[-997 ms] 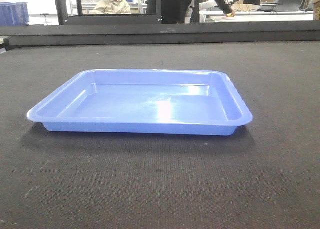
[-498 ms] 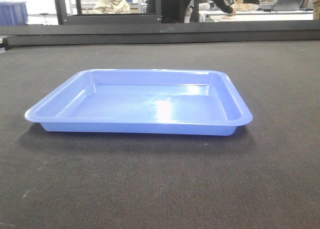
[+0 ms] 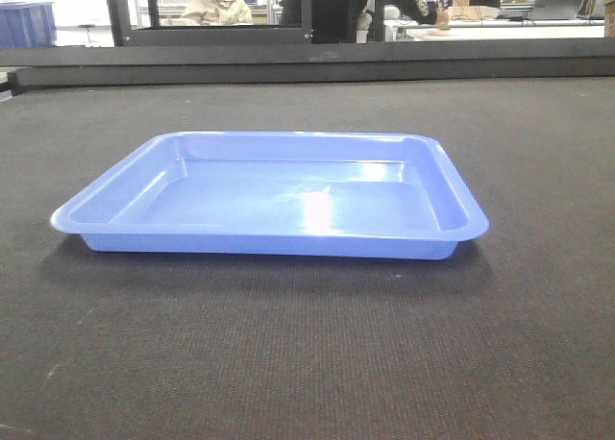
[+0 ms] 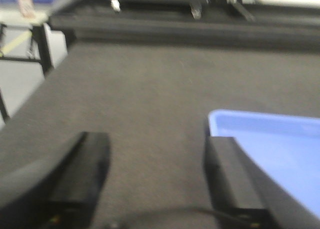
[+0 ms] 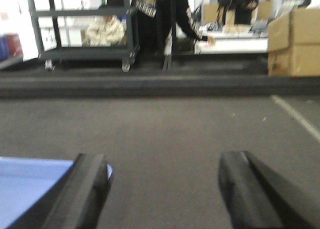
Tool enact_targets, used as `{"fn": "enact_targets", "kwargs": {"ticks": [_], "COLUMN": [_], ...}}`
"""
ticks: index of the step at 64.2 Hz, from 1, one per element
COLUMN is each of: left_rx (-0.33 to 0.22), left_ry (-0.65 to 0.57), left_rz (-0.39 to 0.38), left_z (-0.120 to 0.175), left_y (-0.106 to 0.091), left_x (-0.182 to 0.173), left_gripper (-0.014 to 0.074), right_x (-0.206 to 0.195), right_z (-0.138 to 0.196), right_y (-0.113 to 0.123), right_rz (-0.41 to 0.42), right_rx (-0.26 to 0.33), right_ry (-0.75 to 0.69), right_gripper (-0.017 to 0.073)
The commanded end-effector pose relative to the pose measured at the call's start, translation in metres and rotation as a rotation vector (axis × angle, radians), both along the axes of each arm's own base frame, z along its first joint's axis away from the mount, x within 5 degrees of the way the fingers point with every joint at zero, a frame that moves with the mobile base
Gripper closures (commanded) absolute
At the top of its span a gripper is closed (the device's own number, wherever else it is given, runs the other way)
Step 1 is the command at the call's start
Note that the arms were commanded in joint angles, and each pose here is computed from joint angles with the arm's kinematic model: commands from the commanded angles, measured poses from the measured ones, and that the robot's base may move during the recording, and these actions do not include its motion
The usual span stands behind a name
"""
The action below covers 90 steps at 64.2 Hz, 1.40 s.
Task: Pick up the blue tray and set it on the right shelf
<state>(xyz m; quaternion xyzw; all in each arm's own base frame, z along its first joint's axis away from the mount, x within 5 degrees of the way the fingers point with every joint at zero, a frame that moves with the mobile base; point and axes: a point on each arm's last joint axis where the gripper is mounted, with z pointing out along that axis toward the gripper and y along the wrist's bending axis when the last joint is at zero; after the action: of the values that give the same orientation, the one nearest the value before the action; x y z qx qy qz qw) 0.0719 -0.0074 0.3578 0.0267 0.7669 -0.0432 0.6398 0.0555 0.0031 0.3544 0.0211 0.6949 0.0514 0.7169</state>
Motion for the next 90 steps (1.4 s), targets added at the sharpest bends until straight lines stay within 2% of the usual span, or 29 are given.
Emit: {"fn": "enact_targets", "kwargs": {"ticks": [1, 6, 13, 20, 27, 34, 41, 55, 61, 74, 88, 90], "left_rx": [-0.004, 0.040, 0.050, 0.072, 0.087, 0.067, 0.061, 0.073, 0.069, 0.097, 0.112, 0.097], "left_ry": [-0.069, -0.002, 0.098, 0.176, 0.302, 0.463, 0.567, 0.699, 0.764, 0.879, 0.956, 0.965], "left_rz": [-0.084, -0.187, -0.299, -0.363, -0.370, -0.294, -0.246, -0.226, -0.210, -0.194, -0.182, -0.180], "left_z": [0.023, 0.030, 0.039, 0.044, 0.047, 0.041, 0.035, 0.001, -0.018, -0.066, -0.098, -0.100], "left_y": [-0.008, -0.020, -0.039, -0.059, -0.075, -0.083, -0.090, -0.115, -0.121, -0.131, -0.135, -0.134], "left_x": [0.011, 0.023, 0.045, 0.072, 0.104, 0.143, 0.181, 0.247, 0.265, 0.291, 0.303, 0.304], "left_gripper": [0.0167, 0.0169, 0.0170, 0.0171, 0.0171, 0.0171, 0.0171, 0.0174, 0.0174, 0.0174, 0.0174, 0.0174], "right_x": [0.014, 0.029, 0.057, 0.093, 0.132, 0.171, 0.210, 0.277, 0.294, 0.316, 0.328, 0.329], "right_z": [0.024, 0.035, 0.049, 0.054, 0.053, 0.048, 0.037, 0.002, -0.014, -0.044, -0.071, -0.074], "right_y": [0.003, 0.011, 0.027, 0.051, 0.075, 0.089, 0.102, 0.119, 0.125, 0.134, 0.141, 0.142], "right_rz": [0.046, 0.117, 0.228, 0.326, 0.375, 0.354, 0.305, 0.156, 0.136, 0.132, 0.131, 0.133], "right_rx": [0.006, 0.013, -0.003, -0.039, -0.077, -0.043, 0.024, 0.021, 0.017, 0.017, 0.023, 0.028], "right_ry": [-0.054, 0.002, 0.124, 0.285, 0.460, 0.631, 0.783, 1.005, 1.053, 1.086, 1.139, 1.148], "right_gripper": [-0.0064, -0.0065, -0.0065, -0.0065, -0.0065, -0.0065, -0.0065, -0.0065, -0.0065, -0.0065, -0.0065, -0.0065]}}
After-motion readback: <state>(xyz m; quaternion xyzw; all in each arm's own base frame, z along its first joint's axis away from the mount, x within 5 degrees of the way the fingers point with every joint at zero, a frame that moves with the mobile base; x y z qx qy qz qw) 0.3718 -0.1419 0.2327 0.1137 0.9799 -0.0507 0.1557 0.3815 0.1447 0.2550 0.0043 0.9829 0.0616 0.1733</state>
